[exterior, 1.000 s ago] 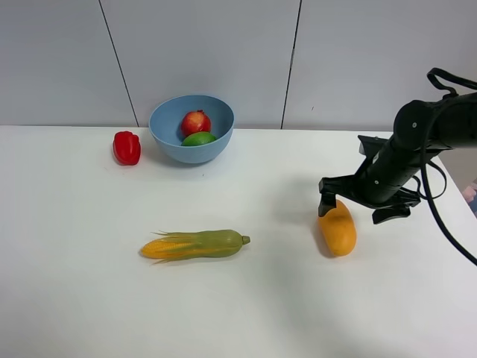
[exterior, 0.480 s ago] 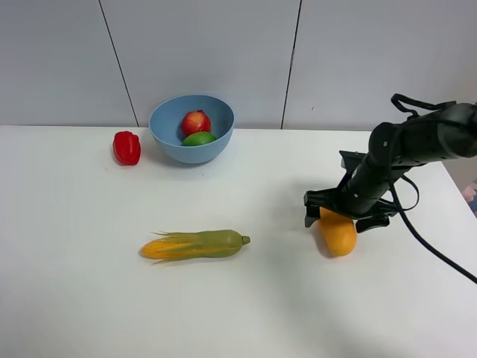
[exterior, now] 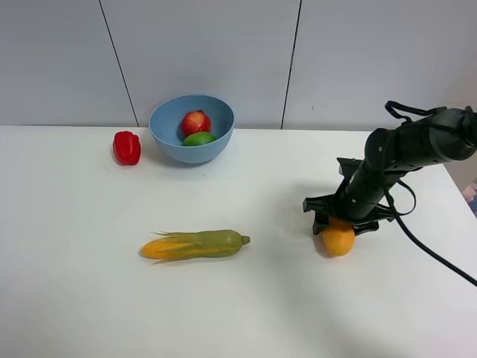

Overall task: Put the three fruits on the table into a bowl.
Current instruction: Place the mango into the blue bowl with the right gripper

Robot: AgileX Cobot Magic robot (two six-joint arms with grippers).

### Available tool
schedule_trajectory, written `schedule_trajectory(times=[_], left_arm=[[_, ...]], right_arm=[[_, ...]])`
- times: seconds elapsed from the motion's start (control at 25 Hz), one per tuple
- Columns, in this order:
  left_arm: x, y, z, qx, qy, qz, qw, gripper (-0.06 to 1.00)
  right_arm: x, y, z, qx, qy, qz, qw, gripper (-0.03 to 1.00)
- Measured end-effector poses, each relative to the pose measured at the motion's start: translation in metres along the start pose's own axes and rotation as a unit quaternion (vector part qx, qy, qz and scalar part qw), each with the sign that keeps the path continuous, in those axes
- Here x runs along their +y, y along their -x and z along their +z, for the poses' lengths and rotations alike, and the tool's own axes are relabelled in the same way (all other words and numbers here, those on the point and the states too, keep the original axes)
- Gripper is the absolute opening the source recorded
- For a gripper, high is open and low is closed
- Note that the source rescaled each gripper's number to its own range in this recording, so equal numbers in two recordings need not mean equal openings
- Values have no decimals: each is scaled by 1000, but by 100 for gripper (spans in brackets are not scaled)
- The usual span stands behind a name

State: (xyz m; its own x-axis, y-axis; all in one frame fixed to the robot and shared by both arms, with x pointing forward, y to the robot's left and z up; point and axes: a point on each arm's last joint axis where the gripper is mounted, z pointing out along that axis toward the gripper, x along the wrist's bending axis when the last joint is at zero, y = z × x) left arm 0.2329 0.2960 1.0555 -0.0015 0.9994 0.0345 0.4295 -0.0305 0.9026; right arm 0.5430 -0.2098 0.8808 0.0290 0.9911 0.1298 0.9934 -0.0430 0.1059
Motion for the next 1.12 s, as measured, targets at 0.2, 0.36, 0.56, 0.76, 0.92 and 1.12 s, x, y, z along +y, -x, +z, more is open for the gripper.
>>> schedule_trajectory(times=[0.2,0.36,0.56,0.76,0.92,1.12], left_arm=[[0,0,0,0,0,0,1000,100],[0,0,0,0,0,0,1000,100],[0,0,0,0,0,0,1000,100],[0,0,0,0,0,0,1000,100],[0,0,0,0,0,0,1000,100],[0,0,0,0,0,0,1000,100]], right_arm=[[8,-20,-29,17,10,-44,999,0],[39,-68,-103,80,150,-120,978,0],[80,-139,-171,150,305,-175,924,0],[123,-197,-161,184,346,-197,899,0],[149,-230,-111,191,338,-210,897,0],[158,-256,-54,194,322,-224,899,0]])
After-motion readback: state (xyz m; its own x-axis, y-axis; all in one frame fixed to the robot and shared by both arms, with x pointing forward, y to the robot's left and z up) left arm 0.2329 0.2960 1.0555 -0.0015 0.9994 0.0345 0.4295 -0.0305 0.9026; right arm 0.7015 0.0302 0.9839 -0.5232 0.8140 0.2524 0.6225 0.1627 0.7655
